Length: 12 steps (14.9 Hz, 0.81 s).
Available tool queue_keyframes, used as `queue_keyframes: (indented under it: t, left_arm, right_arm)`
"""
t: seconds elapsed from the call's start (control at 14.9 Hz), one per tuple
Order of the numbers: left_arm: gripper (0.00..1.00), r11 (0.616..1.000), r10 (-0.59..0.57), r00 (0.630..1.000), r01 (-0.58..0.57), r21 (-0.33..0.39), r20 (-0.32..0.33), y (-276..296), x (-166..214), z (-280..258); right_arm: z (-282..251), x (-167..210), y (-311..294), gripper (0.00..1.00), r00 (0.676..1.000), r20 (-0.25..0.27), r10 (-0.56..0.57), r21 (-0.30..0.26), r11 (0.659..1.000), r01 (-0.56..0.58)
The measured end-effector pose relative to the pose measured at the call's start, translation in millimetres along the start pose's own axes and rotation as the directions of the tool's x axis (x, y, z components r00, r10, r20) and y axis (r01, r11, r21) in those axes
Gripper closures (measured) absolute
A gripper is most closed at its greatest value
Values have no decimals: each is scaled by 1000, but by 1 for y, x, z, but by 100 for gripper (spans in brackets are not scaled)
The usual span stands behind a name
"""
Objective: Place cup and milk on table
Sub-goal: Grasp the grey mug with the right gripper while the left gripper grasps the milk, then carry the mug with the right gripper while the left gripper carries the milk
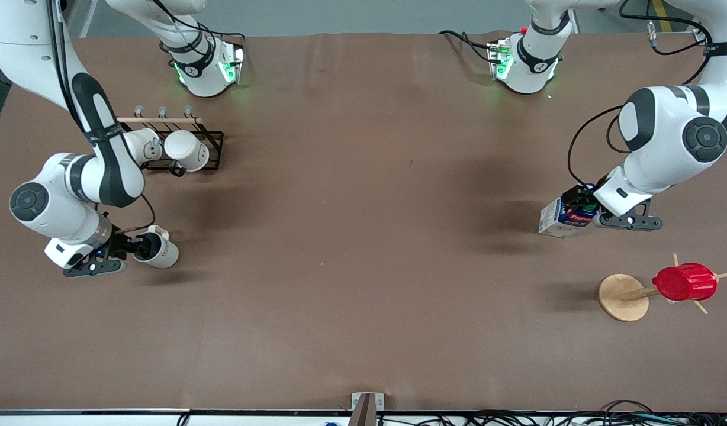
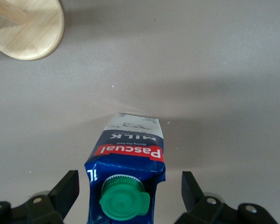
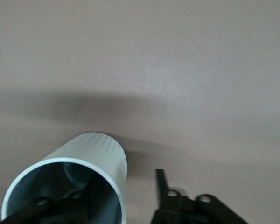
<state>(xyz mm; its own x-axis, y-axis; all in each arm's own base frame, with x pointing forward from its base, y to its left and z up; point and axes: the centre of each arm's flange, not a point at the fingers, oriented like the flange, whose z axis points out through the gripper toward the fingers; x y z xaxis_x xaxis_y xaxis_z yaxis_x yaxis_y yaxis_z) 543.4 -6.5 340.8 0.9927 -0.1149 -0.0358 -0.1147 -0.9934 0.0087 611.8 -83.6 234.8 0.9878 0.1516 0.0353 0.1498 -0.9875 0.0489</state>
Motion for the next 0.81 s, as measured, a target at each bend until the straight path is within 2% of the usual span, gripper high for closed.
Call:
queue_keyframes:
  t: [0.07, 0.13, 0.27, 0.34, 0.4, 0.47, 0.54, 0.6, 0.67, 0.74, 0.81]
  left_arm:
    - [4, 1000, 0, 1000, 0, 0, 2, 0, 0, 1]
    - [4, 1000, 1, 1000, -1, 0, 4, 0, 0, 2]
    - [7, 1000, 1, 1000, -1, -1, 6, 0, 0, 3]
    - [8, 1000, 1, 1000, -1, -1, 6, 0, 0, 3]
    - [16, 1000, 1, 1000, -1, -1, 6, 0, 0, 3]
    - [22, 1000, 1, 1000, -1, -1, 6, 0, 0, 3]
    - [23, 1000, 0, 1000, 0, -1, 6, 0, 0, 3]
    - [30, 1000, -2, 1000, 2, -1, 6, -1, 0, 3]
    - [40, 1000, -5, 1000, 5, -1, 5, -3, -1, 3]
    - [45, 1000, -8, 1000, 8, -1, 4, -5, 0, 2]
    - [45, 1000, -11, 1000, 11, 0, 0, -6, 0, 1]
  right_arm:
    - [1, 0, 0, 59, 1000, 2, 3, 1, 1000, -3]
    - [1, 0, 0, 73, 1000, 2, 7, 1, 1000, -7]
    - [-1, 2, 1, 93, 1000, -6, 16, 0, 1000, -16]
    - [-5, 5, 2, 96, 1000, -9, 29, 0, 1000, -29]
    - [-9, 7, 2, 96, 999, 4, 52, 4, 999, -52]
    - [-16, 11, 1, 96, 997, 27, 78, 10, 997, -78]
    - [-28, 17, -3, 96, 993, 54, 102, 16, 995, -103]
    - [-44, 24, -11, 96, 989, 84, 118, 24, 992, -121]
    - [-61, 32, -25, 96, 986, 108, 127, 32, 991, -131]
    - [-79, 40, -46, 96, 983, 124, 137, 42, 989, -143]
    - [-94, 47, -74, 96, 980, 131, 149, 53, 986, -157]
